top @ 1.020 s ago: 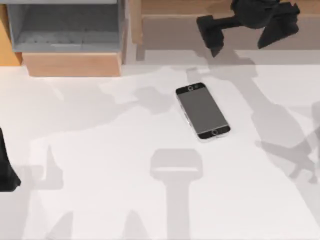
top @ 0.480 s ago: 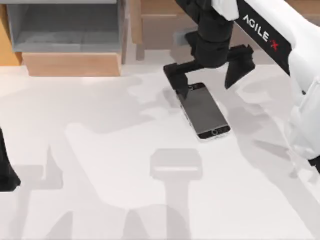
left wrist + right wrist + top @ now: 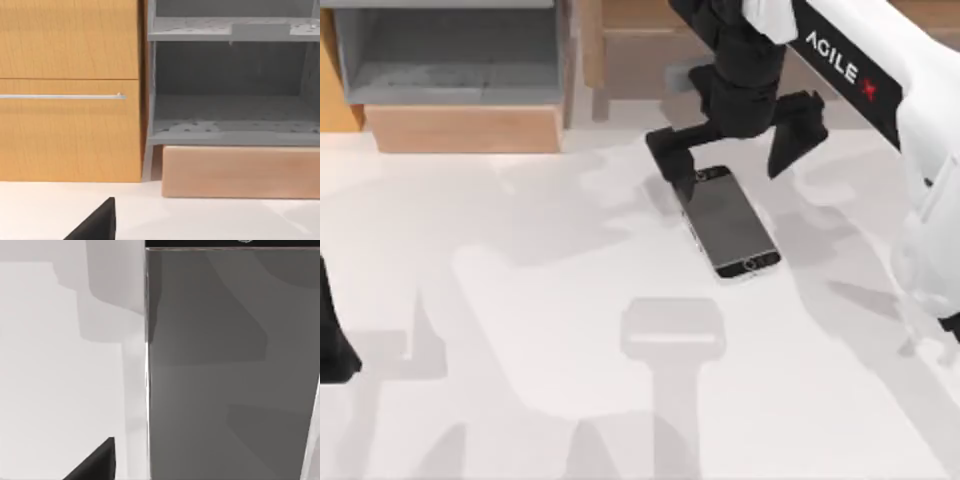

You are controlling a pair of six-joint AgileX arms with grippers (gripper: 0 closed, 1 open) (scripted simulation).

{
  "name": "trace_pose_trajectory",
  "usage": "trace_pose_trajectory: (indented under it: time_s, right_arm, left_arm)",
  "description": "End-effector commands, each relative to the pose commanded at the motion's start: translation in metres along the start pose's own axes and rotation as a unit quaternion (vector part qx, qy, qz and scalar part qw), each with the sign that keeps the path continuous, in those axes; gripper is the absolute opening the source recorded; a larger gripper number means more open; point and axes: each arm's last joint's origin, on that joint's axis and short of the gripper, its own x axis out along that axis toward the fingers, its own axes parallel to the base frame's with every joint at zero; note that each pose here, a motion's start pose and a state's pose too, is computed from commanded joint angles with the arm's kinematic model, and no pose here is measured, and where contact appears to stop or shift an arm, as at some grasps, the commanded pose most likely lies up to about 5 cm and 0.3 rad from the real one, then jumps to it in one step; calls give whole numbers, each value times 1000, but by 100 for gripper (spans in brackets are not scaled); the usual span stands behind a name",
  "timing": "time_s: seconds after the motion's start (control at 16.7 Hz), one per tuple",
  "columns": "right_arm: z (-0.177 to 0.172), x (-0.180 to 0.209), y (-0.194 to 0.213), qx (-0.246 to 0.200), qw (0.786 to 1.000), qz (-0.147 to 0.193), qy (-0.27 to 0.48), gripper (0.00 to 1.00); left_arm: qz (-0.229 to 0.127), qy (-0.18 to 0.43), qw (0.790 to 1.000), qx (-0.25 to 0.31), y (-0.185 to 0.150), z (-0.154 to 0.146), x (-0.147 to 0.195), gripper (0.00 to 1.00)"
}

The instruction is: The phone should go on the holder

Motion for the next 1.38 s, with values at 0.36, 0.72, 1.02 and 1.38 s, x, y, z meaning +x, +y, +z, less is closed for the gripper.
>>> trace_pose_trajectory:
  time_s: [0.36,0.72,1.02,1.38]
  right_arm:
    - [0,52,1,0,1000,-1,7,100]
    - [-3,73,1,0,1000,0,3,100]
    - [-3,73,1,0,1000,0,3,77]
    - [-3,73,1,0,1000,0,3,32]
  left_arm:
    - [0,0,1000,0,0,0,0,100]
    - [0,0,1000,0,0,0,0,100]
    - [0,0,1000,0,0,0,0,100]
    - [0,0,1000,0,0,0,0,100]
